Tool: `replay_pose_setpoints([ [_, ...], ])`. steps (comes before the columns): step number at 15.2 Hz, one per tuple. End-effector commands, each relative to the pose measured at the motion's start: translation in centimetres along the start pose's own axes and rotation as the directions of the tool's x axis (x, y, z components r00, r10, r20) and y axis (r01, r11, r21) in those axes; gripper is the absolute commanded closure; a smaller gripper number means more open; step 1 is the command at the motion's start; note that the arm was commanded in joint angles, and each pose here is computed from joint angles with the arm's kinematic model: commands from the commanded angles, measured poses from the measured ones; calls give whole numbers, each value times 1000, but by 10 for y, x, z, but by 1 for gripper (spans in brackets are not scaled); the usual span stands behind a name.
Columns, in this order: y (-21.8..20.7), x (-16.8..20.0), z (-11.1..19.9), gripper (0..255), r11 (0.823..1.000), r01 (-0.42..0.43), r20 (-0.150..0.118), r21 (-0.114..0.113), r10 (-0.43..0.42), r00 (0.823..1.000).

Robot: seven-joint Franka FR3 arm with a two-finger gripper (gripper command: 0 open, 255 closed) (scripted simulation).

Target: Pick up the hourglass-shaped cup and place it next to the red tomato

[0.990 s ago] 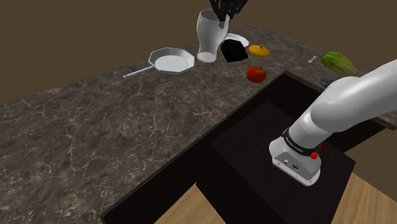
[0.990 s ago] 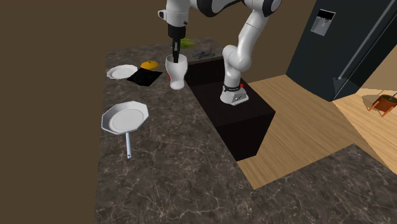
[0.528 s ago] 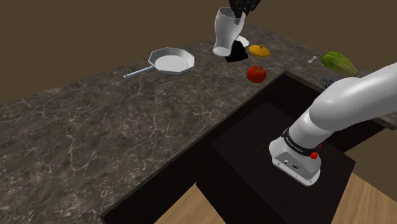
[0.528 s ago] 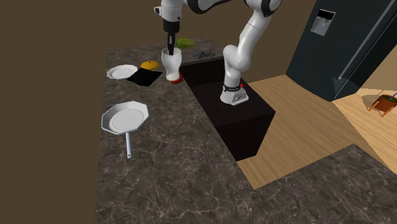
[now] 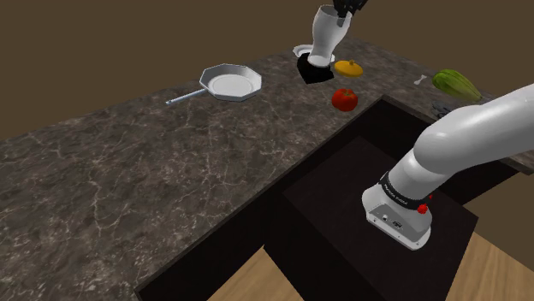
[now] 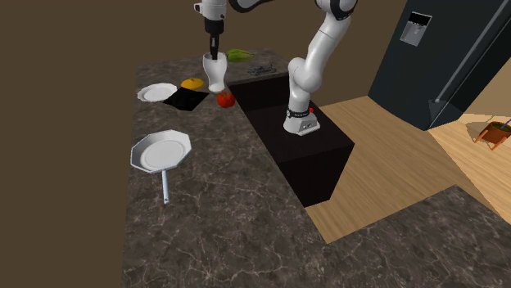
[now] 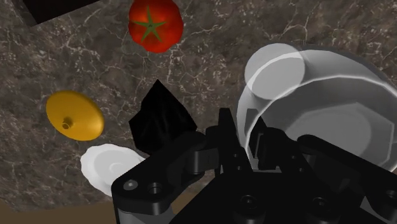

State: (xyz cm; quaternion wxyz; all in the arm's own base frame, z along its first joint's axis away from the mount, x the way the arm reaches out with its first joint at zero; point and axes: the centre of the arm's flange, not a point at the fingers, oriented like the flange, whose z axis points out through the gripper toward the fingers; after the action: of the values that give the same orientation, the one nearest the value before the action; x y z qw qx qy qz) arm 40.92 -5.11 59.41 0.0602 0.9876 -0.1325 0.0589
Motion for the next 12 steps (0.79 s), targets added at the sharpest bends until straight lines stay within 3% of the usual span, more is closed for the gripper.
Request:
replay_pose_setpoints([
  [1,25,8,3,255,1000,2,-1,0,-2,1000],
  [3,46,15,6,255,1000,2,-1,0,-2,1000],
  [12,41,9,53,255,1000,2,-1,0,-2,1000],
])
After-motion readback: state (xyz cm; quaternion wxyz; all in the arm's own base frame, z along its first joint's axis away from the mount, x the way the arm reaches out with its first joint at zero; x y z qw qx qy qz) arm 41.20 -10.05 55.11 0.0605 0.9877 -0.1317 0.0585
